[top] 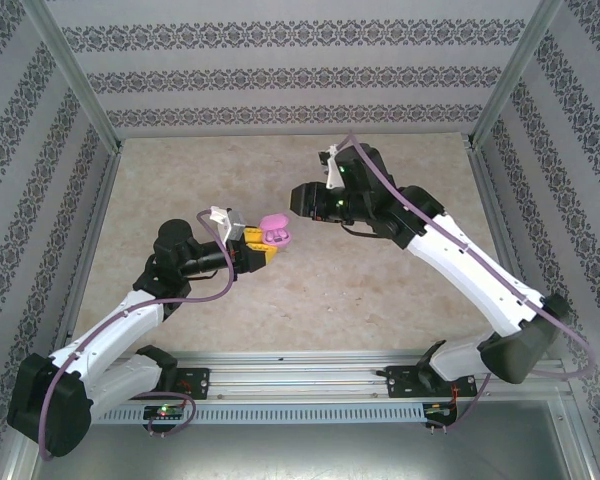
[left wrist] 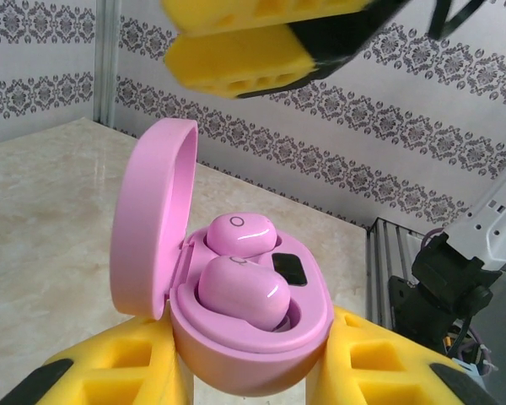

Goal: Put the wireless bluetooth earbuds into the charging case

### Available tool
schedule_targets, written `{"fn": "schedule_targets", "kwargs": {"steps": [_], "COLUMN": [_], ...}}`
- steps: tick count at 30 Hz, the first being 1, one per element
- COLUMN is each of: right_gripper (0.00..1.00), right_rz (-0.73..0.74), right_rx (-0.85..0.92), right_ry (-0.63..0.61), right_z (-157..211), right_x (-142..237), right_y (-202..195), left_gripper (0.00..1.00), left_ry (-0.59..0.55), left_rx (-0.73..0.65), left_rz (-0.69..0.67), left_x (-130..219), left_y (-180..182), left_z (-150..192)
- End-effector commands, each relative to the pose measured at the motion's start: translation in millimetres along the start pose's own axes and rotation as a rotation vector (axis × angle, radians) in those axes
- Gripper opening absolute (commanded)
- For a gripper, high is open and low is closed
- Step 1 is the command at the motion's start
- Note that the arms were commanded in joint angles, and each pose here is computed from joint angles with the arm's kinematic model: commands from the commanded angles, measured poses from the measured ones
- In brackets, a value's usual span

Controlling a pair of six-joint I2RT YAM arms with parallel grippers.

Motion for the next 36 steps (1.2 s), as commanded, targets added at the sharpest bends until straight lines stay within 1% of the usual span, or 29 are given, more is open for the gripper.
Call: {"fn": "schedule_targets", "kwargs": {"steps": [1, 7, 12, 20, 29, 36], "right_gripper": [0.41, 0.40, 0.42, 0.47, 0.49, 0.52], "right_rz": [-0.100, -0.114, -0.102, -0.103, -0.141, -0.209], "right_rx": [-0.008, -0.031, -0.048, -0.090, -0.147, -0.219], "right_ry": [0.045, 0.115, 0.111, 0.125, 0.152, 0.187], "right_z": [-5.6, -1.9, 5.3, 16.5, 24.0, 30.0], "right_x": [-10.1, -25.8, -21.2, -16.9, -20.5, -24.2], "right_y": [15.3, 14.2, 5.6, -7.5, -14.4, -15.9], "left_gripper": [0.20, 0.19, 0.19, 0.19, 0.19, 0.19], "left_ry": [-0.054, -0.049, -0.049, -0.071, -0.086, -0.112], "left_rx": [-0.037, -0.033, -0.025, -0.014, -0.007, 0.005], "left_rz": [0.038, 0.033, 0.019, 0.007, 0.000, -0.009], "left_x": [0.4, -0.2, -1.2, -4.7, -5.3, -5.4], "left_y": [-4.7, -3.6, -1.3, 3.3, 5.2, 6.3], "left_z": [-21.5, -22.5, -21.6, -22.9, -25.9, -27.3]}}
Point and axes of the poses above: each hand's point on the last joint's axis, 136 mm out from that joint toward the fingers, its own x axis back along the fingers, its own y axis along the line the jaws close on, z = x × y, the point moved 8 cm from there along x, back along the fingers, and after that the axes turned 14 degrees about -x, right-handed, at the moved point
